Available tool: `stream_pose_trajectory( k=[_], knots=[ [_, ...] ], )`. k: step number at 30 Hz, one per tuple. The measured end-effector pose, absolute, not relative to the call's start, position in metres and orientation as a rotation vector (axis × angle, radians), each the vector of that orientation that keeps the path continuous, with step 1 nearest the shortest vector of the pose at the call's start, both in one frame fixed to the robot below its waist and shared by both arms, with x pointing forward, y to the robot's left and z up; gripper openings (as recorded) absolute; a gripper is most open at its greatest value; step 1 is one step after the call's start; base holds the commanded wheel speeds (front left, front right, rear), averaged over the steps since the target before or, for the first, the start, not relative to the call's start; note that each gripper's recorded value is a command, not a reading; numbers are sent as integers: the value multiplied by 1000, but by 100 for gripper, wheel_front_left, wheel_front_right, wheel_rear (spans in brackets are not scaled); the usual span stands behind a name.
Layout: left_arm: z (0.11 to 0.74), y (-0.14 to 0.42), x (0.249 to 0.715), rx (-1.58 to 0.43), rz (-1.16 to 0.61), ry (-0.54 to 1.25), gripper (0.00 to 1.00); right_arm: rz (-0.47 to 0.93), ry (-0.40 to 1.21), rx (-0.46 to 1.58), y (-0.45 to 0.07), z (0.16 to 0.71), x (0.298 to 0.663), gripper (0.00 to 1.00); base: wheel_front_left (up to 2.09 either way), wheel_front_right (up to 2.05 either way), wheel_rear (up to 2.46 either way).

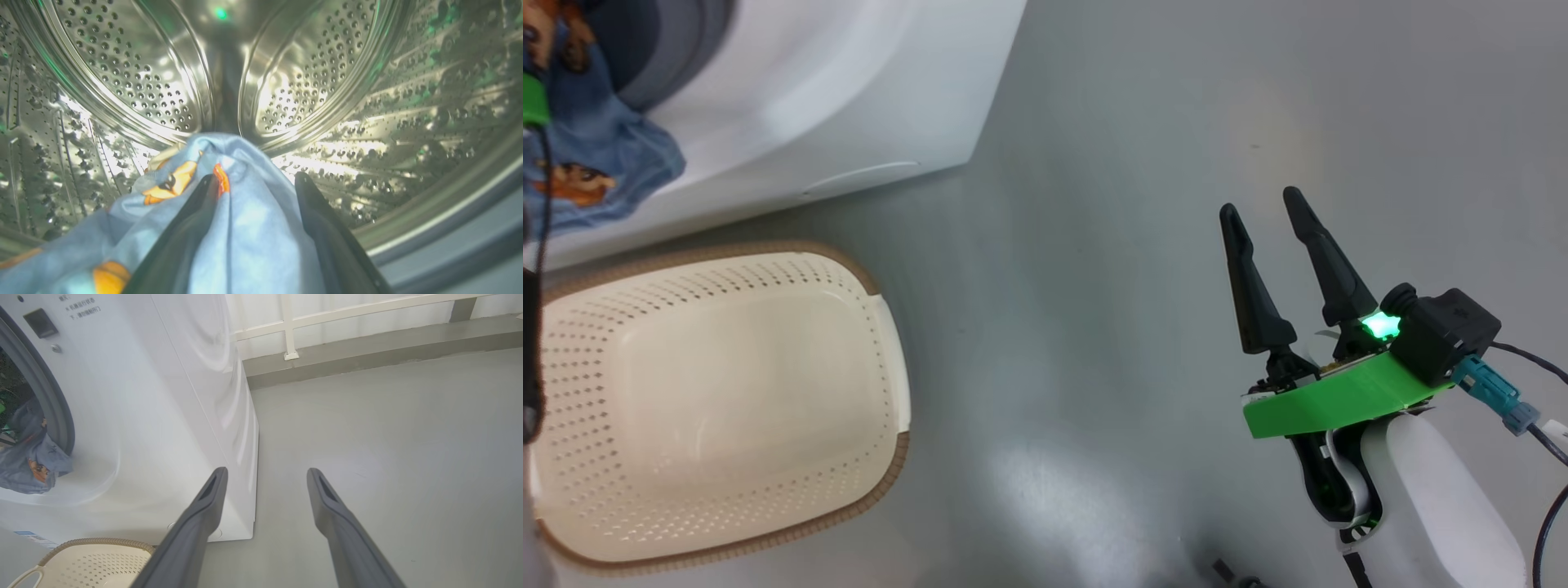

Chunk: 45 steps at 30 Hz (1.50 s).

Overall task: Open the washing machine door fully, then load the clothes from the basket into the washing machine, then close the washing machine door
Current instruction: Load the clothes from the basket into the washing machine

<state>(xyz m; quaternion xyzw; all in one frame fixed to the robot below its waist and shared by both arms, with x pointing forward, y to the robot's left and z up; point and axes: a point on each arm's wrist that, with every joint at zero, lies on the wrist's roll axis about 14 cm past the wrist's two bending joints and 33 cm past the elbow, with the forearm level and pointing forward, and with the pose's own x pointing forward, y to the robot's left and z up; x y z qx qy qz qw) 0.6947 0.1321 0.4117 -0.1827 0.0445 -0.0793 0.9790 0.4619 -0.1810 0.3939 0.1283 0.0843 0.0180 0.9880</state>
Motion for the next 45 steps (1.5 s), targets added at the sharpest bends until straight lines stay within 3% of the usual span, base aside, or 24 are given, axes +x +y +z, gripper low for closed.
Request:
stream_pose_trajectory(
  k=[18, 33, 45],
  knots=[
    [449, 134, 609, -294, -195, 113, 100, 150, 77, 245, -158, 446, 455, 100, 0, 0, 0],
    [502, 164, 500, -275, -158, -6, 100, 209, -17, 233, -150, 495, 420, 100, 0, 0, 0],
    [505, 195, 411, -267, -80, -45, 100, 232, -60, 240, -145, 514, 396, 100, 0, 0, 0]
  ],
)
